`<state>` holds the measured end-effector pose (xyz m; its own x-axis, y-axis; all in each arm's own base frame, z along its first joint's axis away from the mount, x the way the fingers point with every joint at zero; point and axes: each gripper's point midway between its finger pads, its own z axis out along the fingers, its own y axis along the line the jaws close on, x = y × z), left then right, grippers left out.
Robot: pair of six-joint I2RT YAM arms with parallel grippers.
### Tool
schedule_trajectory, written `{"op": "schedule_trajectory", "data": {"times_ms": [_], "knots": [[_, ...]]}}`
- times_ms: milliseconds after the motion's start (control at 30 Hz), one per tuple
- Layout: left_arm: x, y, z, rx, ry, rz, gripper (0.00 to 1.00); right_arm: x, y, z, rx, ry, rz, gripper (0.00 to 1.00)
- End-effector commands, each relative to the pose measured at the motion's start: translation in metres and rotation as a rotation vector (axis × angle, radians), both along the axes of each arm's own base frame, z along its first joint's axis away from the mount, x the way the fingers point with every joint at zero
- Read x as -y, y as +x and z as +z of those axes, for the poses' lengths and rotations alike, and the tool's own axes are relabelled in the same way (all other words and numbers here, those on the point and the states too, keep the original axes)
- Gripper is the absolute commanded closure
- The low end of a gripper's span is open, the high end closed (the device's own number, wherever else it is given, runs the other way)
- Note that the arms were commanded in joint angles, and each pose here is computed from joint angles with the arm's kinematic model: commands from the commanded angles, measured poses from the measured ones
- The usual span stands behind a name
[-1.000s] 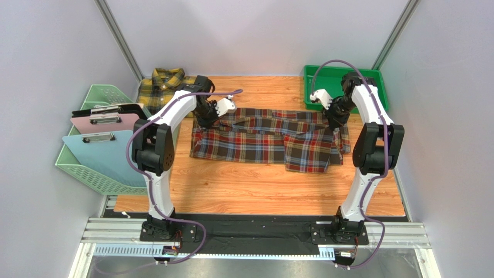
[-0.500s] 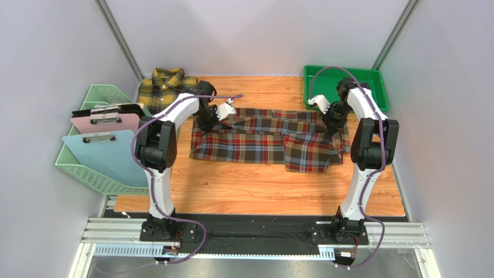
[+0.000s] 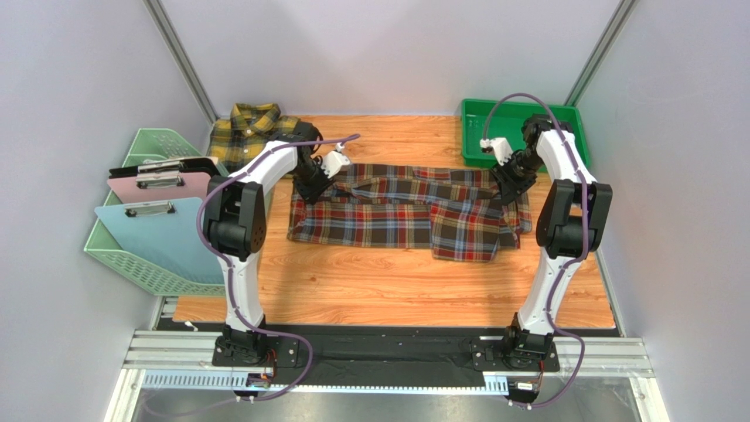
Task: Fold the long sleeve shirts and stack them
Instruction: Fold the shirt
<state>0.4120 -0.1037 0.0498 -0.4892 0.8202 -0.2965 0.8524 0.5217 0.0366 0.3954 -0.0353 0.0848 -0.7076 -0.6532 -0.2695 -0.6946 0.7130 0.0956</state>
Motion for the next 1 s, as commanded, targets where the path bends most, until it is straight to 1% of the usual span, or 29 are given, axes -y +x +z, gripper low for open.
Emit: {"op": "schedule_trajectory", "data": {"times_ms": [0,33,100,167,233,333,433,500,567,633,667,700,767,800,867,933,967], "knots": [[0.003,-0.016,0.047,0.046,-0.1,0.065,0.58,0.006,-0.025,0.031,-0.049,0.079,-0.16,0.56],[0.005,-0.024,0.057,0.056,-0.118,0.058,0.51,0.007,-0.036,0.032,-0.082,0.1,-0.186,0.55],[0.006,-0.044,0.049,0.015,-0.106,0.044,0.5,0.002,-0.051,0.031,-0.108,0.123,-0.206,0.56],[0.009,-0.056,0.044,-0.004,-0.091,0.015,0.49,-0.003,-0.064,0.013,-0.143,0.139,-0.226,0.57],[0.011,-0.067,0.028,-0.055,-0.077,0.013,0.49,-0.006,-0.07,-0.007,-0.174,0.134,-0.258,0.59],[0.01,-0.073,0.007,-0.116,-0.051,0.037,0.5,-0.001,-0.07,-0.033,-0.205,0.107,-0.294,0.61],[0.0,-0.078,-0.015,-0.146,0.006,0.045,0.52,0.004,-0.07,-0.055,-0.222,0.074,-0.324,0.63],[-0.008,-0.084,-0.027,-0.162,0.044,0.032,0.54,0.009,-0.073,-0.065,-0.242,0.045,-0.328,0.66],[-0.015,-0.093,-0.036,-0.186,0.075,0.022,0.59,0.013,-0.083,-0.073,-0.269,0.015,-0.323,0.7],[-0.018,-0.1,-0.037,-0.193,0.083,0.009,0.62,0.014,-0.093,-0.075,-0.284,0.005,-0.31,0.73],[-0.02,-0.109,-0.04,-0.213,0.088,0.003,0.63,0.015,-0.097,-0.073,-0.276,-0.007,-0.292,0.74],[-0.021,-0.112,-0.038,-0.21,0.084,-0.002,0.65,0.014,-0.109,-0.076,-0.298,-0.009,-0.285,0.75],[-0.019,-0.126,-0.041,-0.243,0.072,-0.011,0.66,0.012,-0.118,-0.069,-0.289,-0.008,-0.275,0.76],[-0.019,-0.131,-0.038,-0.253,0.065,-0.005,0.68,0.01,-0.126,-0.069,-0.302,-0.005,-0.26,0.77],[-0.014,-0.143,-0.035,-0.288,0.03,-0.006,0.69,0.007,-0.133,-0.057,-0.308,0.009,-0.251,0.78],[-0.011,-0.141,-0.026,-0.265,0.005,-0.006,0.67,0.005,-0.131,-0.04,-0.295,0.02,-0.228,0.77],[-0.006,-0.136,-0.017,-0.245,-0.029,-0.009,0.66,0.004,-0.127,-0.031,-0.275,0.036,-0.226,0.76]]}}
